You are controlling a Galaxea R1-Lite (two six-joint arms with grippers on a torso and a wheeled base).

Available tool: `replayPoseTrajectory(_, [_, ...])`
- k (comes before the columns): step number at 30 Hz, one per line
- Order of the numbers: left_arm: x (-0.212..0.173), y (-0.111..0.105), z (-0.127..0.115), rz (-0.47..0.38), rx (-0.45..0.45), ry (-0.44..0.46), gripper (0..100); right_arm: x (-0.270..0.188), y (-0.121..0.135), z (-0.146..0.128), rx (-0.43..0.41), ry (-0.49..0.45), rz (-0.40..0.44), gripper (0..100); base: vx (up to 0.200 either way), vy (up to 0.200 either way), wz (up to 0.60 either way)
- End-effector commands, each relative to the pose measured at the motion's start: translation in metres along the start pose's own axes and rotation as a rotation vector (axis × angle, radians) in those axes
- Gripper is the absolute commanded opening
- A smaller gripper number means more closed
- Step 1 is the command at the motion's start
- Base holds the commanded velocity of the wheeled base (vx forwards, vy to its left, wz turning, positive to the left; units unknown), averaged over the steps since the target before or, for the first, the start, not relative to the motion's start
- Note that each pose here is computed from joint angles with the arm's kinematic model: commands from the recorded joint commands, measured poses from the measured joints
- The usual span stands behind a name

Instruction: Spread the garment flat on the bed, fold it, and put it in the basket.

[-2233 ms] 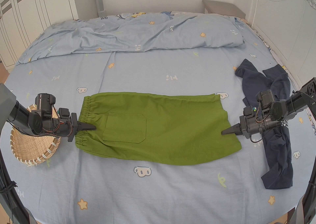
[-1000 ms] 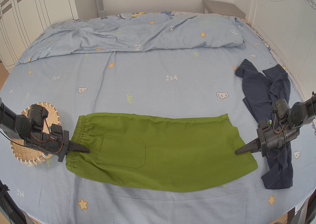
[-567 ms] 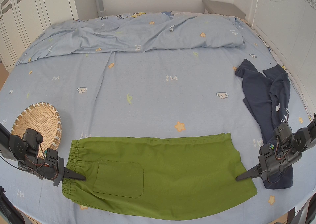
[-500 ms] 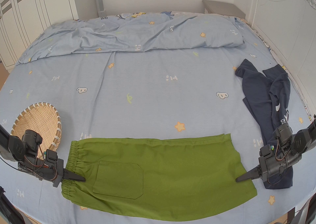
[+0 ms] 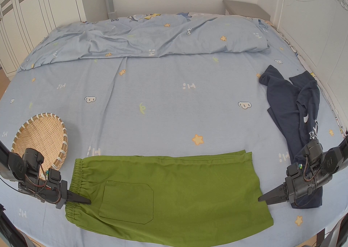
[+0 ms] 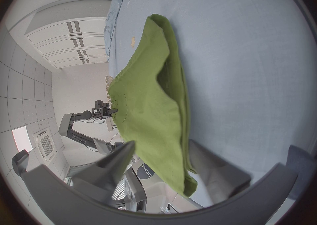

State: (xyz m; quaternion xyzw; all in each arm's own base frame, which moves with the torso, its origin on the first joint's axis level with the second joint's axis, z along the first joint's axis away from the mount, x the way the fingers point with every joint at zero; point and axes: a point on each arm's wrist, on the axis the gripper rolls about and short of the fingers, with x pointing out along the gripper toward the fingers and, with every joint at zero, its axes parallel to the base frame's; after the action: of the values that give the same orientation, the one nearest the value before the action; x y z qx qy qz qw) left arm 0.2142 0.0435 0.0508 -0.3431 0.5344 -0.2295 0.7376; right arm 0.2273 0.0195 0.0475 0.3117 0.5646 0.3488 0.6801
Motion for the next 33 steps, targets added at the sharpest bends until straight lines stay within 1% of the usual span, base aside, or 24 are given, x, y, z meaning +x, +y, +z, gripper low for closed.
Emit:
replayPoseTrajectory(1, [-0.002,0.002,-0.001,0.002,-0.012,-0.004,0,0.0,-0.002,-0.002,0.01,0.0,0.0,100,0.0,0.0,0.0])
replayPoseTrajectory(3, [-0.004,-0.001,-0.003,0.004,-0.014,-0.004,0,-0.001,-0.002,-0.003,0.003,-0.006,-0.003,100,0.0,0.0,0.0])
replayPoseTrajectory(5, [-0.017,-0.016,-0.007,0.021,0.022,-0.043,0,-0.004,0.0,-0.004,-0.022,-0.031,-0.005,100,0.0,0.0,0.0])
replayPoseTrajectory(6, [-0.02,-0.02,-0.008,0.026,0.03,-0.052,0,-0.005,0.001,-0.004,-0.029,-0.038,-0.005,100,0.0,0.0,0.0])
replayPoseTrajectory(7, [-0.03,-0.032,-0.013,0.055,0.055,-0.076,0,-0.009,0.006,-0.003,-0.06,-0.065,-0.006,100,0.0,0.0,0.0])
replayPoseTrajectory(8, [-0.039,-0.044,-0.018,0.101,0.084,-0.099,0,-0.015,0.013,-0.003,-0.1,-0.099,-0.018,100,0.0,0.0,0.0])
replayPoseTrajectory(10, [-0.047,-0.053,-0.022,0.165,0.103,-0.118,0,-0.02,0.021,-0.001,-0.14,-0.132,-0.053,100,0.0,0.0,0.0])
replayPoseTrajectory(11, [-0.049,-0.056,-0.024,0.197,0.107,-0.124,0,-0.022,0.024,0.0,-0.164,-0.148,-0.077,100,0.0,0.0,0.0])
replayPoseTrajectory(13, [-0.055,-0.06,-0.025,0.268,0.119,-0.146,0,-0.029,0.038,0.001,-0.239,-0.208,-0.121,100,0.0,0.0,0.0])
replayPoseTrajectory(15, [-0.057,-0.061,-0.023,0.313,0.121,-0.16,0,-0.035,0.05,0.002,-0.29,-0.25,-0.132,100,0.0,0.0,0.0])
replayPoseTrajectory(19, [-0.059,-0.062,-0.021,0.376,0.129,-0.176,0,-0.041,0.069,0.007,-0.353,-0.295,-0.14,100,0.0,0.0,0.0])
replayPoseTrajectory(21, [-0.063,-0.069,-0.018,0.43,0.157,-0.2,0,-0.048,0.085,0.009,-0.409,-0.351,-0.188,100,0.0,0.0,0.0])
replayPoseTrajectory(22, [-0.063,-0.069,-0.018,0.43,0.157,-0.2,0,-0.048,0.085,0.009,-0.409,-0.351,-0.188,100,0.0,0.0,0.0])
replayPoseTrajectory(23, [-0.066,-0.077,-0.017,0.465,0.175,-0.214,0,-0.049,0.092,0.009,-0.434,-0.363,-0.202,100,0.0,0.0,0.0])
replayPoseTrajectory(24, [-0.068,-0.085,-0.018,0.489,0.185,-0.221,0,-0.049,0.094,0.008,-0.439,-0.367,-0.214,100,0.0,0.0,0.0])
replayPoseTrajectory(25, [-0.069,-0.086,-0.017,0.494,0.186,-0.222,0,-0.049,0.094,0.008,-0.439,-0.368,-0.217,100,0.0,0.0,0.0])
replayPoseTrajectory(27, [-0.078,-0.112,-0.018,0.538,0.209,-0.228,0,-0.049,0.096,0.005,-0.442,-0.375,-0.244,100,0.0,0.0,0.0])
replayPoseTrajectory(28, [-0.082,-0.123,-0.018,0.543,0.214,-0.226,0,-0.049,0.097,0.004,-0.443,-0.379,-0.258,100,0.0,0.0,0.0])
replayPoseTrajectory(29, [-0.083,-0.126,-0.018,0.542,0.217,-0.226,0,-0.048,0.097,0.004,-0.444,-0.379,-0.262,100,0.0,0.0,0.0])
replayPoseTrajectory(30, [-0.088,-0.142,-0.021,0.534,0.223,-0.213,0,-0.046,0.098,0.003,-0.445,-0.379,-0.285,100,0.0,0.0,0.0])
replayPoseTrajectory(31, [-0.091,-0.154,-0.023,0.521,0.229,-0.2,0,-0.044,0.099,0.003,-0.441,-0.382,-0.298,100,0.0,0.0,0.0])
replayPoseTrajectory(33, [-0.093,-0.168,-0.025,0.5,0.229,-0.181,0,-0.044,0.1,0.002,-0.429,-0.39,-0.312,100,0.0,0.0,0.0])
